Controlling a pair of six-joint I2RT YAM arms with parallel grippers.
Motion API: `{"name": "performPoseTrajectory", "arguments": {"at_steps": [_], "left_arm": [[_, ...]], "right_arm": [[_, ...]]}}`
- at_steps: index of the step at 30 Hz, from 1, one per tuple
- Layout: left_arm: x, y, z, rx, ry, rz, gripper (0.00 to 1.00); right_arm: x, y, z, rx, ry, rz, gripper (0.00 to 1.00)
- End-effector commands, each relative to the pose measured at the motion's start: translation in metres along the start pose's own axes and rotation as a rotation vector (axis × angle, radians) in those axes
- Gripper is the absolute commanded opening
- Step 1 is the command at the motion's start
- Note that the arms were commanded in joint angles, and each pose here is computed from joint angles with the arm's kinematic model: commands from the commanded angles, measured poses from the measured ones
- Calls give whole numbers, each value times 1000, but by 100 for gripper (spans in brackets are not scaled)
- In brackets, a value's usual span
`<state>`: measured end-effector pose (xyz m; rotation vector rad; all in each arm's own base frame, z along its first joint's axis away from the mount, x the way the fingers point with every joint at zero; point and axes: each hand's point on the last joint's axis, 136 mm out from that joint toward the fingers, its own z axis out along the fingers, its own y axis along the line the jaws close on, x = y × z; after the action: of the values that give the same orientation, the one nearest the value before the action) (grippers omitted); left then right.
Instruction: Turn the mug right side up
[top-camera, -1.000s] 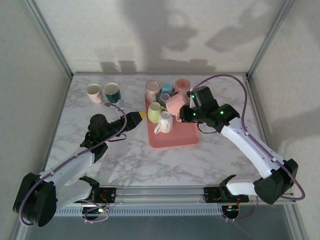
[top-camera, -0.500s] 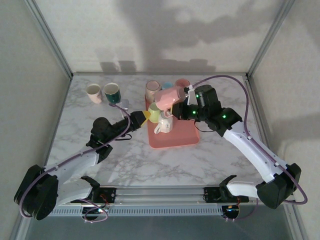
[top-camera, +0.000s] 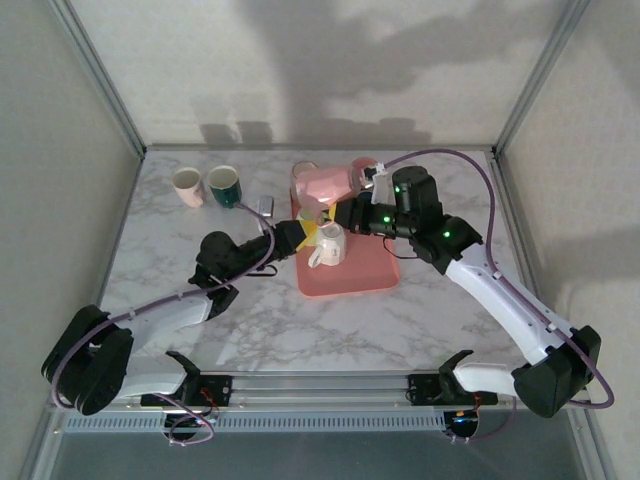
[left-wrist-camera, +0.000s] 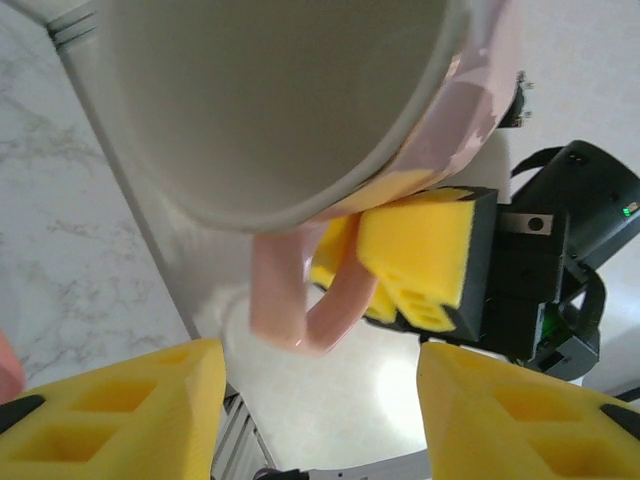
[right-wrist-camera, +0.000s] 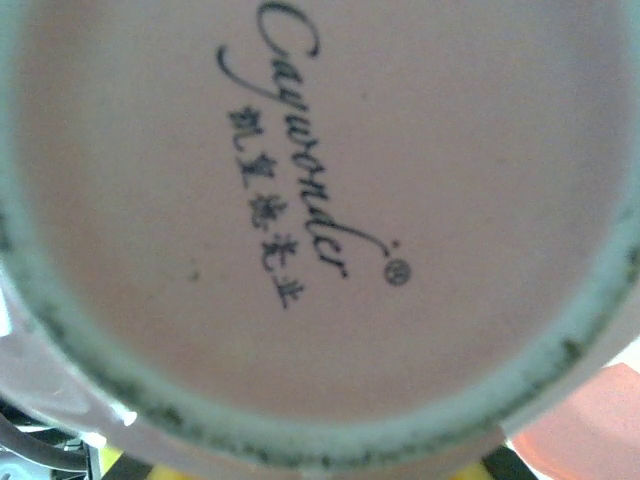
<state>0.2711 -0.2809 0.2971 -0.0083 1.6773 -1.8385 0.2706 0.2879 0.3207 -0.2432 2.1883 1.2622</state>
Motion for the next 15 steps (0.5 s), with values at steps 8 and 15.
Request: {"name": "performPoseTrajectory", "arguments": {"at_steps": [8,15], "left_arm": [[-14,-32,15,144,-49,19,52],[-20,-35,20,170,-68,14,43]], "right_arm": [[-19,42,-9,-206,-73,-19,0],[-15,42,-6,-240,-67,14,0]]}}
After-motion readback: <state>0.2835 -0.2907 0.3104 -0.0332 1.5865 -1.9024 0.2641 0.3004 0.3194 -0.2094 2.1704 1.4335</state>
